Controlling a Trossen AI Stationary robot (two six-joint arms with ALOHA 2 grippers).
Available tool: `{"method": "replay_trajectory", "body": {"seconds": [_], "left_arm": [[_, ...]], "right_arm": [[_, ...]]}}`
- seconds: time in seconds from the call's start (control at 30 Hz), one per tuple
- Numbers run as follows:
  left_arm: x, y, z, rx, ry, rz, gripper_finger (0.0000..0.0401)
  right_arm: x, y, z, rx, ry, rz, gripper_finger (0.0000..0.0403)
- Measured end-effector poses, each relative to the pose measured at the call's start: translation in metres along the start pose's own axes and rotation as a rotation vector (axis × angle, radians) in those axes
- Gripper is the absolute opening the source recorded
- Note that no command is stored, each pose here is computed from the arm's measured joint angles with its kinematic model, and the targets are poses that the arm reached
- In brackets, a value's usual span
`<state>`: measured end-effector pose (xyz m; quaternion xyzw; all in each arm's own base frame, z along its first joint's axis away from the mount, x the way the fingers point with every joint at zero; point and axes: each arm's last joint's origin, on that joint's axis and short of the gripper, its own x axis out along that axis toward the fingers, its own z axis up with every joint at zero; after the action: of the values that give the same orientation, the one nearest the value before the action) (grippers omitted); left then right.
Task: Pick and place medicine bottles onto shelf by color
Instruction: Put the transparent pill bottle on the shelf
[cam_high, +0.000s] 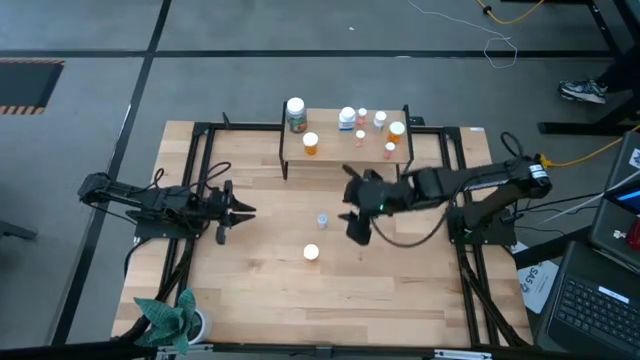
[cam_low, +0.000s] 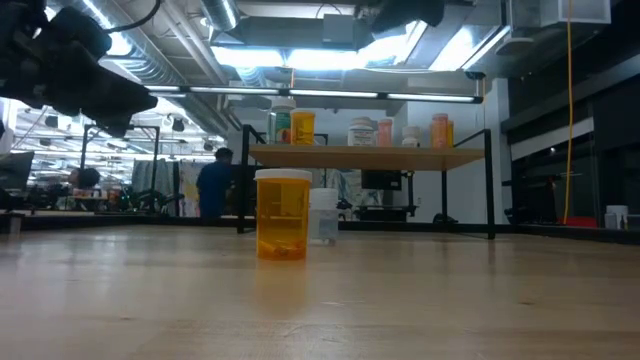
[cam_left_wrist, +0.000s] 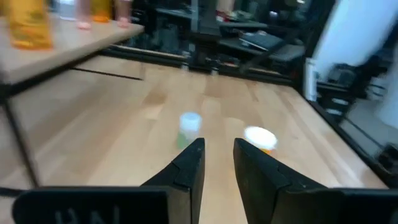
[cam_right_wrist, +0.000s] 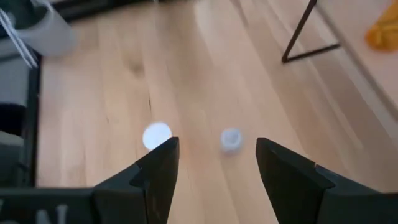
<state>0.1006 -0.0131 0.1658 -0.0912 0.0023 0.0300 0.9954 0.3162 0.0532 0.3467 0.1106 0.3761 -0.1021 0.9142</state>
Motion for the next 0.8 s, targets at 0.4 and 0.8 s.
{"method": "replay_trajectory", "body": {"seconds": [0.4,0.8], "left_arm": [[0.018,-0.010,0.010,-0.119,0.227,-0.033,0.0080],[0.052,-0.017,0.018,0.022,0.369,0.105,0.0080]], "right_arm": [[0.038,0.029,-0.024,0.033,0.073,-0.136,0.0216],[0.097,0.028,-0.041,-0.018,0.175,-0.267,0.0216]]}}
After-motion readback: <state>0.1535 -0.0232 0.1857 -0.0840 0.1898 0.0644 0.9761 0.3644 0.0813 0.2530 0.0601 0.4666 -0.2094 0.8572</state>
